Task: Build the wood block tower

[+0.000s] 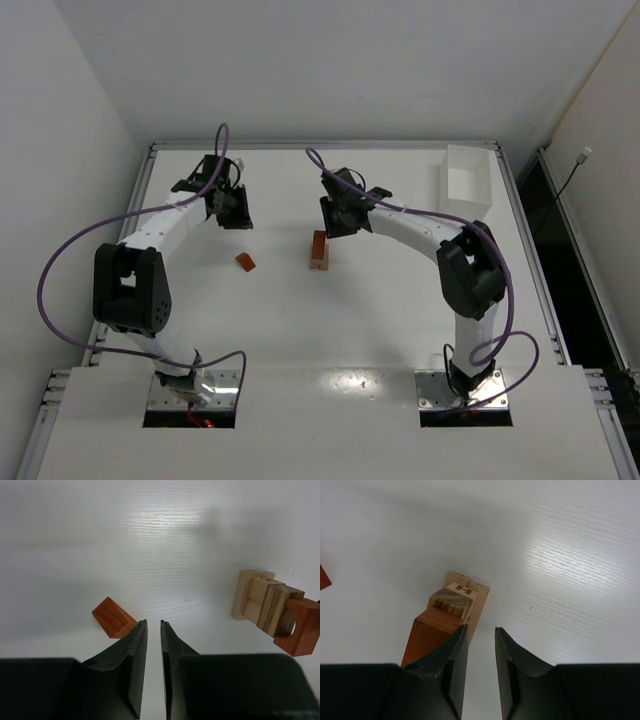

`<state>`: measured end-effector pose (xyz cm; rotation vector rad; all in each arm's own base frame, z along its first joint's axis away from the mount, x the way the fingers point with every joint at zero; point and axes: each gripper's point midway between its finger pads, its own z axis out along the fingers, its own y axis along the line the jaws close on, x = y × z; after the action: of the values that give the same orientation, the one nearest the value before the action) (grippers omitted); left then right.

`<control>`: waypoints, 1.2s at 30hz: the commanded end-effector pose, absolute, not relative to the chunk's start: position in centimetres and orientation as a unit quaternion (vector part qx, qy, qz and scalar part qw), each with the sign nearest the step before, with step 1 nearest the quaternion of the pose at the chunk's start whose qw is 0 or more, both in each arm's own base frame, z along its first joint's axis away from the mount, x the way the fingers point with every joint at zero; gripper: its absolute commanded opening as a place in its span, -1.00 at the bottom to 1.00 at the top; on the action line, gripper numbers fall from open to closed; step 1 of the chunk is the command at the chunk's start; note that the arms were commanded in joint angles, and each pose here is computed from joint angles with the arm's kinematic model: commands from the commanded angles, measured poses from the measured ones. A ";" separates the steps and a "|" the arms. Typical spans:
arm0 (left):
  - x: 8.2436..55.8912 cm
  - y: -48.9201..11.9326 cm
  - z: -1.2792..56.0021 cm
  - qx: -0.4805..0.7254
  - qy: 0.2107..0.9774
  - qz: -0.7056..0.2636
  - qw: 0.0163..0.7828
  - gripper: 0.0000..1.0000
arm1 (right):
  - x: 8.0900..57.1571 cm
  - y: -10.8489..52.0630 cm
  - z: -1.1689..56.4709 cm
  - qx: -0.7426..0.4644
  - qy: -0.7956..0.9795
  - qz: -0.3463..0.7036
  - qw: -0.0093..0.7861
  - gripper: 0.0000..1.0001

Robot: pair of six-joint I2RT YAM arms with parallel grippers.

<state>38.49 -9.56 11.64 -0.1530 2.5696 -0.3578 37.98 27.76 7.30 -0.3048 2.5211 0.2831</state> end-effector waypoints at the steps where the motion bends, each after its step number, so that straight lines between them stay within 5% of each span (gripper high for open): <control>1: 39.9 -9.6 13.2 -0.058 0.943 -0.146 0.293 -0.71 | 39.8 28.8 9.0 -0.107 0.934 0.122 0.319 -0.50; 19: 40.4 -9.6 13.2 -0.058 0.943 -0.146 0.293 -0.71 | 40.4 27.9 9.0 -0.096 0.935 0.115 0.322 -0.36; 24: 39.3 -9.3 13.2 -0.060 0.946 -0.140 0.285 -0.71 | 41.0 25.0 9.9 -0.080 0.934 0.080 0.338 -0.76; 29: 34.6 -9.2 11.8 -0.077 0.952 -0.151 0.256 -0.71 | 40.5 19.2 11.4 -0.049 0.934 0.042 0.352 -0.76; 31: 33.1 -9.6 11.6 -0.091 0.951 -0.166 0.246 -0.52 | 39.9 16.3 11.3 -0.030 0.936 0.030 0.349 -0.72; 32: 31.8 -9.8 10.7 -0.096 0.953 -0.174 0.229 -0.10 | 39.6 15.4 12.7 -0.027 0.931 0.031 0.364 -0.70; 33: 30.9 -10.1 10.8 -0.098 0.952 -0.185 0.222 0.02 | 39.2 14.8 13.1 -0.028 0.930 0.033 0.366 -0.70; 36: 29.1 -10.9 9.9 -0.120 0.952 -0.208 0.191 0.09 | 37.6 12.6 14.1 -0.024 0.925 0.028 0.378 -0.70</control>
<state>30.01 -10.02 9.27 -0.2541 2.6791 -0.4733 38.29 13.48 11.18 -0.0380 2.4489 0.0678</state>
